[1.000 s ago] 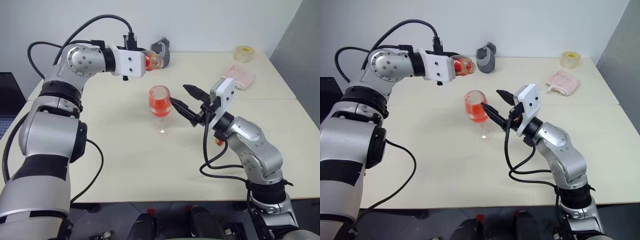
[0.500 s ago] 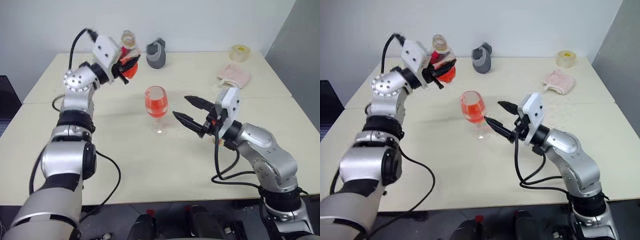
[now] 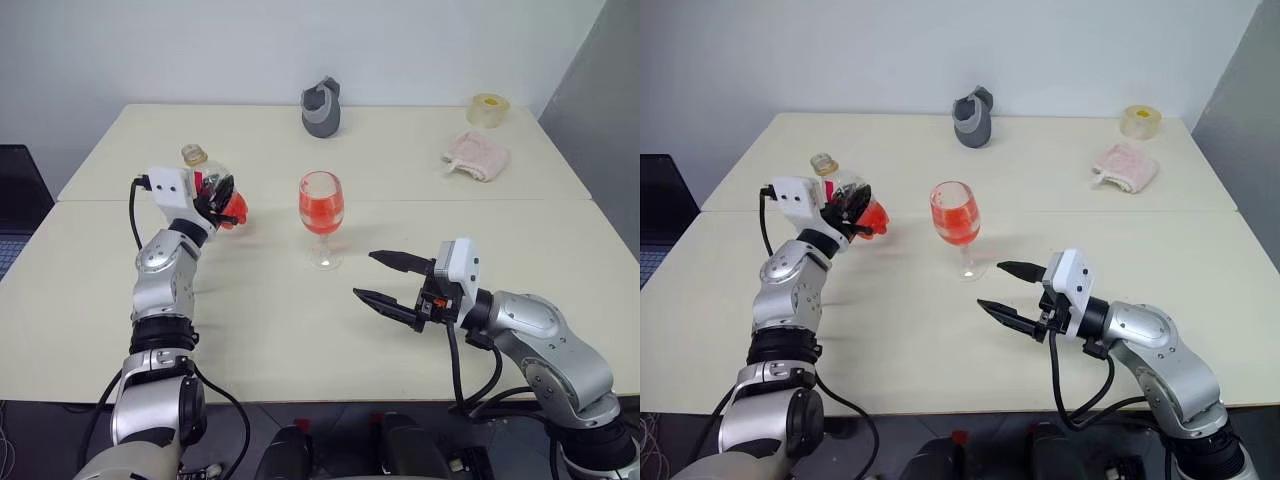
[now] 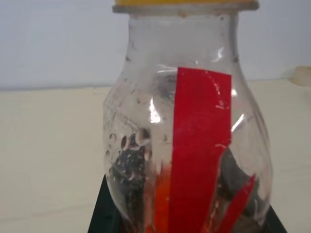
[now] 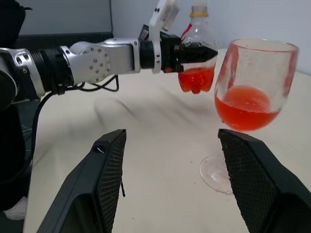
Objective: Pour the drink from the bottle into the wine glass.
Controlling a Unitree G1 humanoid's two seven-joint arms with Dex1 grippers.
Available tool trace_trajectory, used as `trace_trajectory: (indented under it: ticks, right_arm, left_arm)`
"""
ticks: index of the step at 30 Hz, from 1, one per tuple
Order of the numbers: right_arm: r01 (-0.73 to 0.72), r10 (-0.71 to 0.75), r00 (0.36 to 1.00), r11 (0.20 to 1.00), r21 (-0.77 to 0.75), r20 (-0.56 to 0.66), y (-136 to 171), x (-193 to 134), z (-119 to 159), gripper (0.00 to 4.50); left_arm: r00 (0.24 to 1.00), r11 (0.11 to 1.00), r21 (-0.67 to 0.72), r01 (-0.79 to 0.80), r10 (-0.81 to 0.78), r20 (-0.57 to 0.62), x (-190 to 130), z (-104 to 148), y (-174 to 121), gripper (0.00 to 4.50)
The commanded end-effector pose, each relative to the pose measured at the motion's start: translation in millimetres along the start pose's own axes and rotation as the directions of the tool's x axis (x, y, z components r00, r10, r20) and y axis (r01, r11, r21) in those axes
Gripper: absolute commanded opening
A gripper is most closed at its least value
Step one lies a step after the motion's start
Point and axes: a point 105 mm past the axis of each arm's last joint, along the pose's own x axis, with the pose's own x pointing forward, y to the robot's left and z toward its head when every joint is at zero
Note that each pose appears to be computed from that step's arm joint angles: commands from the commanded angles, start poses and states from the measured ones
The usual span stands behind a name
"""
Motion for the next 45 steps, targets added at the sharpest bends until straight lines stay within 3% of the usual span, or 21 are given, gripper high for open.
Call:
trace_trajectory:
  ticks: [1, 10, 16, 27, 39, 45]
  right_arm:
    - [-0.007, 0.008, 1.0, 0.999, -0.039, 0.026, 2.2, 0.2, 6.7, 3.23]
    - [0.024, -0.023, 0.999, 0.999, -0.031, 0.044, -1.0, 3.0, 13.0, 3.23]
    - [0.038, -0.037, 0.997, 0.999, -0.02, 0.064, -2.5, 6.3, 19.0, 3.23]
    - [0.046, -0.044, 0.997, 0.999, -0.021, 0.068, -4.2, 7.2, 20.6, 3.23]
    - [0.052, -0.052, 0.997, 0.999, -0.006, 0.062, 1.7, 2.4, 18.1, 3.23]
    - [0.223, -0.224, 0.974, 0.974, 0.04, 0.021, -6.2, -21.6, 3.4, 3.23]
  left_arm:
    - [0.997, 0.999, -0.029, -0.038, 0.039, 0.061, -2.6, 8.3, 8.0, 1.03]
    - [1.0, 1.0, -0.008, -0.028, 0.028, -0.006, -4.9, -24.9, 2.1, 1.03]
    - [1.0, 0.999, 0.046, -0.023, 0.024, -0.016, -4.3, -31.7, 2.4, 1.03]
    - [1.0, 0.999, 0.041, -0.023, 0.024, -0.009, -6.4, -30.5, 3.0, 4.48]
    - [0.998, 0.999, 0.008, -0.054, 0.054, -0.041, -44.2, -29.6, -8.0, 4.48]
    - [0.994, 0.999, -0.041, -0.02, 0.015, -0.111, -82.5, -23.9, -34.3, 4.48]
